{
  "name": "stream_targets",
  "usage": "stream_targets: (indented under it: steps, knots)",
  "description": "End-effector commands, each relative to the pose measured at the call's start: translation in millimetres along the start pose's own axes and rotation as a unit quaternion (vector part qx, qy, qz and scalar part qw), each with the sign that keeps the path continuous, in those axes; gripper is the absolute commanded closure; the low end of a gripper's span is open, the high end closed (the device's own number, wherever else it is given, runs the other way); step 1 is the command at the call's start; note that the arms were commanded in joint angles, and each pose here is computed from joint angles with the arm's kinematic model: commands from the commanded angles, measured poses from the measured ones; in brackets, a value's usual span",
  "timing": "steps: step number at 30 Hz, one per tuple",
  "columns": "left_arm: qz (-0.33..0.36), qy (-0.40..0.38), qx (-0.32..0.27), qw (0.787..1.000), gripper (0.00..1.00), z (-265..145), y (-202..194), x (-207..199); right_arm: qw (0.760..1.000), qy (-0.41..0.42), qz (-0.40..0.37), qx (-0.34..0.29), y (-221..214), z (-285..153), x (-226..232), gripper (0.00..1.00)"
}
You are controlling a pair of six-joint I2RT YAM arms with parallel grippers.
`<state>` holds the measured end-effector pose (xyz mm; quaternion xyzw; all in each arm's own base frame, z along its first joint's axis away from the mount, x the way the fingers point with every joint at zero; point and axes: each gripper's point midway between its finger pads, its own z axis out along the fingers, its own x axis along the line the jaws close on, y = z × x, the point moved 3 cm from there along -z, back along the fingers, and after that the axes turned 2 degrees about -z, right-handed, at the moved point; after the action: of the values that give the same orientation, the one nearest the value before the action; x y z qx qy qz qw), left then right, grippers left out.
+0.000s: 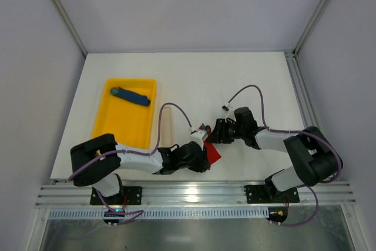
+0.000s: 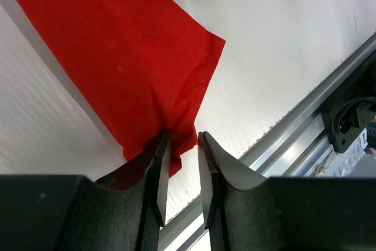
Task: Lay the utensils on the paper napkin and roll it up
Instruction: Pick up the utensils from the center of the board.
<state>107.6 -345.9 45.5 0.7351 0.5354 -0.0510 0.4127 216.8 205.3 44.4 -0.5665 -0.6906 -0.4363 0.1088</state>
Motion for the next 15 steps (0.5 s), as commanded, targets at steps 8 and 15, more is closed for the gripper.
stream_targets:
  steps: [8, 15]
  knots:
    - [0.016, 0.048, 0.053, 0.997, 0.69, -5.8, -31.1, 30.5, 1.0, -0.018, 0.009, 0.024, -18.1, 6.0, -16.3, 0.6]
    - [0.009, 0.037, 0.042, 0.998, 0.67, -9.6, -25.6, 25.1, 1.0, -0.005, 0.001, 0.016, -16.0, 3.0, -11.0, 0.96]
